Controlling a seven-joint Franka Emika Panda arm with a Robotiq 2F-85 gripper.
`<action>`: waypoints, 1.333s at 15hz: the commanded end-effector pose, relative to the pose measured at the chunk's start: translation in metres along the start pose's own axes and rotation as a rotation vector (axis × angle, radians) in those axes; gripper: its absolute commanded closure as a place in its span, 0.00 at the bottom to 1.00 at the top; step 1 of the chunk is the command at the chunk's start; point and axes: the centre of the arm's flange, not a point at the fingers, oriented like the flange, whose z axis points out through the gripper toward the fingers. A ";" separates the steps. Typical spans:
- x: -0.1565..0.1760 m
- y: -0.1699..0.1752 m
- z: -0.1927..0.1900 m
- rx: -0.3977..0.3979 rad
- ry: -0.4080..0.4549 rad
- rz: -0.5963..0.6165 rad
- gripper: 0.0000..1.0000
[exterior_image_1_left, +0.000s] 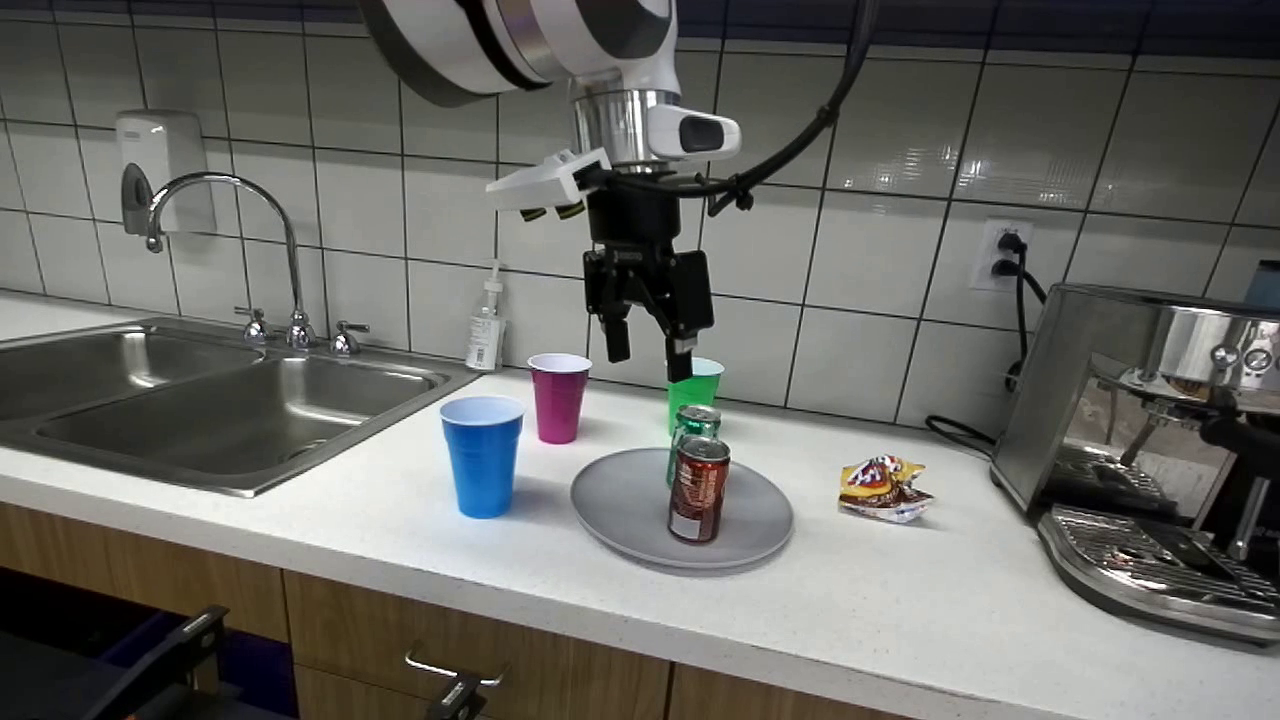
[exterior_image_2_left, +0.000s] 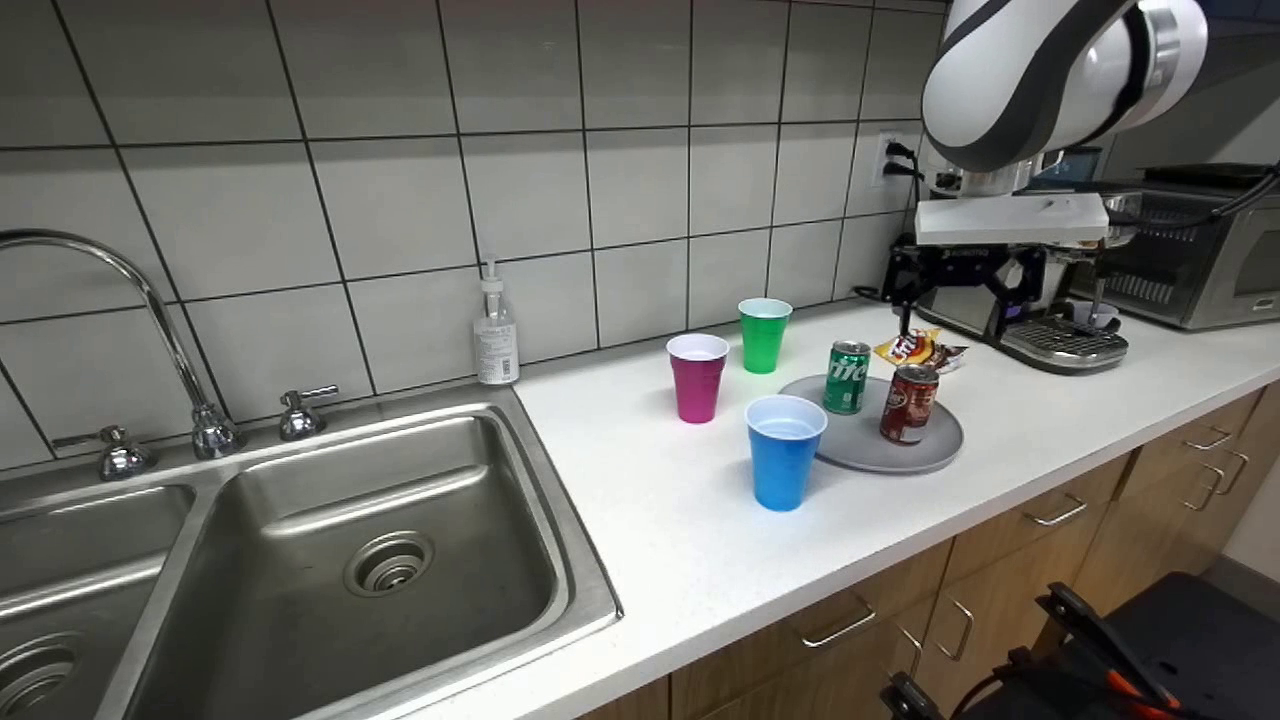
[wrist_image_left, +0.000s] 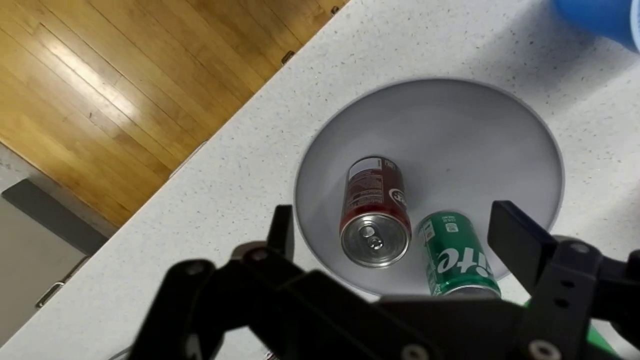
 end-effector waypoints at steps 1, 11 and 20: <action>0.022 -0.008 0.016 -0.049 -0.003 0.050 0.00; 0.043 -0.009 0.056 -0.072 -0.049 0.120 0.00; 0.057 -0.013 0.085 -0.099 -0.078 0.109 0.00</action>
